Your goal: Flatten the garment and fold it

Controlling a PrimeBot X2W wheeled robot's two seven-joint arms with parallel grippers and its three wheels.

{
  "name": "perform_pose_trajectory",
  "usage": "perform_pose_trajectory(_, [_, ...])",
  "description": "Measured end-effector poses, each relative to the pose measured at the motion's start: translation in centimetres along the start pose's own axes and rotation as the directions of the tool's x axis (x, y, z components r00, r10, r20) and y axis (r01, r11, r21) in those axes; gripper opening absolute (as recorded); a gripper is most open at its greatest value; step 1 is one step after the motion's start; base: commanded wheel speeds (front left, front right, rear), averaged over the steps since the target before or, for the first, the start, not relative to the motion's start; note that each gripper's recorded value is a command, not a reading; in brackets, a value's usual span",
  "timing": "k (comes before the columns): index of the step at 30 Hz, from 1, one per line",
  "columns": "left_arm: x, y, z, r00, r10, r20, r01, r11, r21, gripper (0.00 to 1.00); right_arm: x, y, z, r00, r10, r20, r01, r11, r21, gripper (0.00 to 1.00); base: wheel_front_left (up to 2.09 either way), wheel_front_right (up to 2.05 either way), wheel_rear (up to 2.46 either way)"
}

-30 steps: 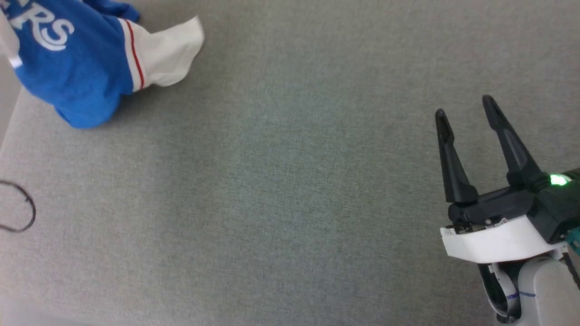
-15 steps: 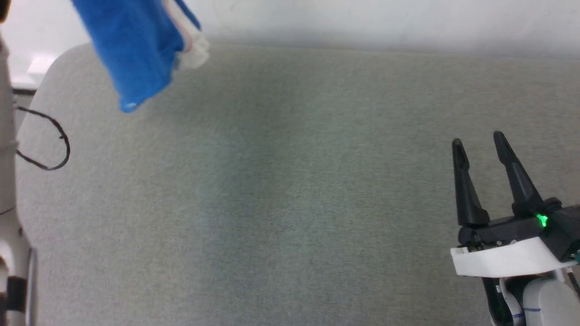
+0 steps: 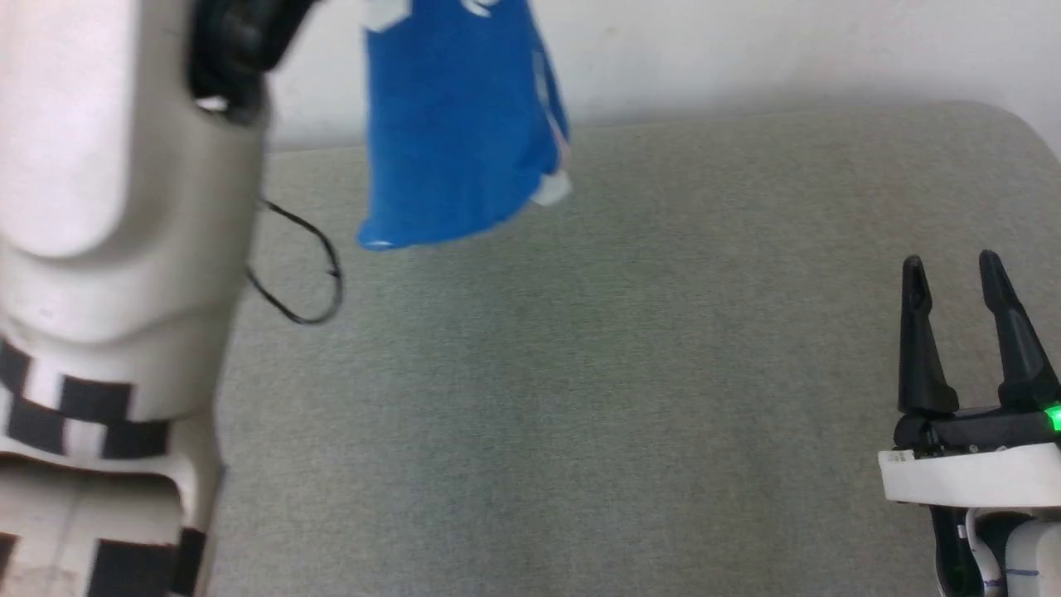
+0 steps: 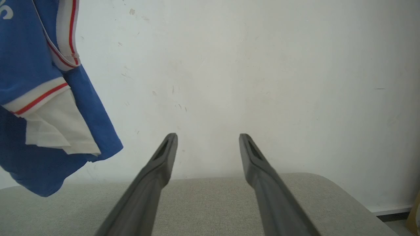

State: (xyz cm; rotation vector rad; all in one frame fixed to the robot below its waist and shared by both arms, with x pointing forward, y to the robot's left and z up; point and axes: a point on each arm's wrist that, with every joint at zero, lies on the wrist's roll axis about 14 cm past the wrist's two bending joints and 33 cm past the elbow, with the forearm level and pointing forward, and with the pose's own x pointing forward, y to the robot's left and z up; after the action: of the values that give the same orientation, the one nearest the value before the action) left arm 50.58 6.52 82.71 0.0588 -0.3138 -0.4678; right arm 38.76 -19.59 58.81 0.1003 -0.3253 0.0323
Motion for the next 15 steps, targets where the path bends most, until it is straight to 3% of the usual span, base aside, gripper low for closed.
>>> perform_pose_trajectory(4, [1.1, -5.0, -3.0, 0.992, -0.116, -0.041, 0.113, 0.991, -0.074, 0.0, -0.8, -1.7, 0.5, 0.999, -0.049, 0.008, 0.049, 0.999, -0.011, 1.0, 0.0, 0.0, 0.0])
perform_pose_trajectory(10, [0.0, -11.0, -12.8, 0.951, -0.223, -0.212, 0.169, 0.954, -0.247, 0.0, -1.7, -3.3, 0.6, 0.995, -0.099, 0.005, 0.099, 0.995, -0.026, 1.0, 0.0, 0.0, 0.0])
perform_pose_trajectory(15, [-4.9, -14.4, -24.5, 0.826, -0.283, -0.488, 0.122, 0.934, -0.335, 0.0, -2.1, -3.6, 0.5, 0.994, -0.109, -0.001, 0.109, 0.994, -0.027, 1.0, 0.0, 0.0, 0.0])
